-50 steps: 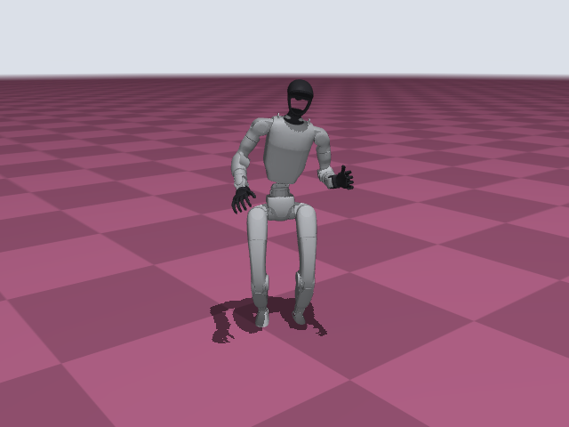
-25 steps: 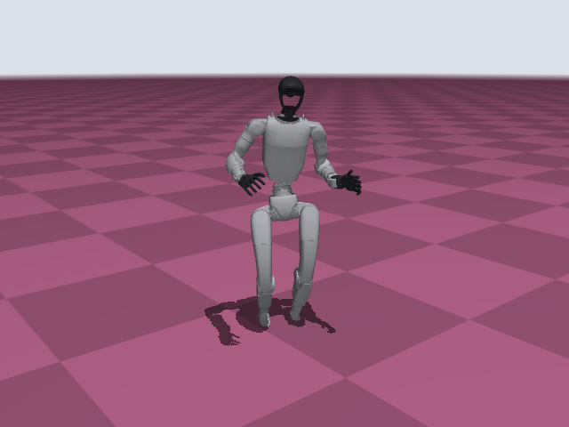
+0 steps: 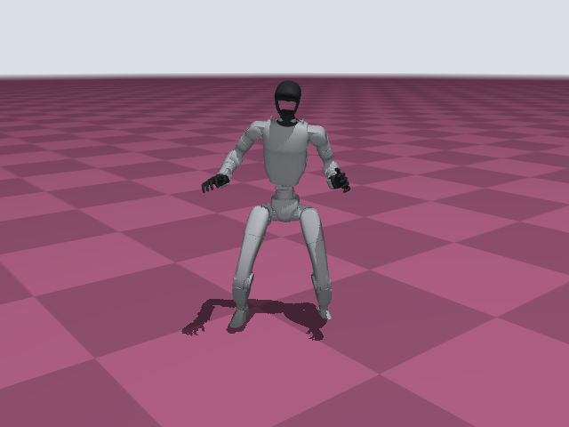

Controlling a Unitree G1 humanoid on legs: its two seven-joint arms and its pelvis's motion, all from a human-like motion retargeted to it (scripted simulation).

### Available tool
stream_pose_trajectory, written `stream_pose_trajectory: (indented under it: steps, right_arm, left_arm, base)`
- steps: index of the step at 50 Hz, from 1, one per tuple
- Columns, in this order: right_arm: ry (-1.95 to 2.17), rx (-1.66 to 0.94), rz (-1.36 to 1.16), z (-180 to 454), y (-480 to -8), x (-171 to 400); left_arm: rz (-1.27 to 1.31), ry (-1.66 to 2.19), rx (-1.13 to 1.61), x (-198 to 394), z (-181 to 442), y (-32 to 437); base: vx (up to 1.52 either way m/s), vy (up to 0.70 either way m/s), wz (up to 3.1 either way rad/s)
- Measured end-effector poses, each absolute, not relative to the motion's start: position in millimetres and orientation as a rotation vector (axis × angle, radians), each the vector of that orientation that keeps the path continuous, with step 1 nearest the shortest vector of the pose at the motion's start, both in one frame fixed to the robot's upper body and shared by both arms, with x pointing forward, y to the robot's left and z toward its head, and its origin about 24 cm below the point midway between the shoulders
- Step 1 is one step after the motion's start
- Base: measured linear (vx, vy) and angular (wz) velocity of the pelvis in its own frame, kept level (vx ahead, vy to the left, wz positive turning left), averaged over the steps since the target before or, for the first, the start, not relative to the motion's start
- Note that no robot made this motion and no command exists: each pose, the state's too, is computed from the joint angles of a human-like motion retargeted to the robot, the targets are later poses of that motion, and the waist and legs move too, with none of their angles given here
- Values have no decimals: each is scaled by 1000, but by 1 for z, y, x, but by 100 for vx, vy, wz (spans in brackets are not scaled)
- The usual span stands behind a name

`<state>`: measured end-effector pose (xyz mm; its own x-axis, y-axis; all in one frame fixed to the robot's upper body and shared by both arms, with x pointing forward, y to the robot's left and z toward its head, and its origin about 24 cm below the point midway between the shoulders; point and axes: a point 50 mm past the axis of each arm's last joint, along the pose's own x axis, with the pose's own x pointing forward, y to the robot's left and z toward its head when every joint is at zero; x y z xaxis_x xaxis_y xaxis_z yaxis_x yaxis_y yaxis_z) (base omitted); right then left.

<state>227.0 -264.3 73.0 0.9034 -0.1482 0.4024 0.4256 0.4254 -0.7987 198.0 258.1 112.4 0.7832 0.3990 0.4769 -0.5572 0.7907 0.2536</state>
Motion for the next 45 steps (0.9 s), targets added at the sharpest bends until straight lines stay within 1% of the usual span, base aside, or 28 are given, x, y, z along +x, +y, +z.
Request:
stream_pose_trajectory:
  steps: [5,10,15,20,27,32,39,42,45]
  right_arm:
    - [-30,-985,-416,18,-270,214]
    - [22,-938,-420,4,-265,215]
    - [-14,-948,-392,9,-264,222]
    - [-106,-974,-347,31,-263,225]
    - [-239,-997,-314,64,-261,226]
    - [-212,-1009,-312,64,-266,230]
    - [53,-1018,-358,25,-296,224]
    - [243,-996,-381,-5,-312,208]
    - [468,-944,-399,-40,-325,184]
  left_arm:
    - [465,-356,306,200,102,252]
    - [375,-349,299,207,99,238]
    - [266,-369,352,216,104,226]
    - [196,-373,382,221,107,223]
    - [205,-287,376,225,92,235]
    - [205,-179,393,235,70,239]
    - [150,-46,357,253,40,227]
    - [119,47,311,253,19,220]
    - [88,202,247,244,-15,213]
  base:
    - [11,-51,-77]
    - [9,-38,-94]
    - [8,-25,-111]
    - [10,-14,-141]
    - [12,-2,-179]
    - [12,6,-199]
    - [9,7,-195]
    - [7,6,-201]
    - [7,7,-208]
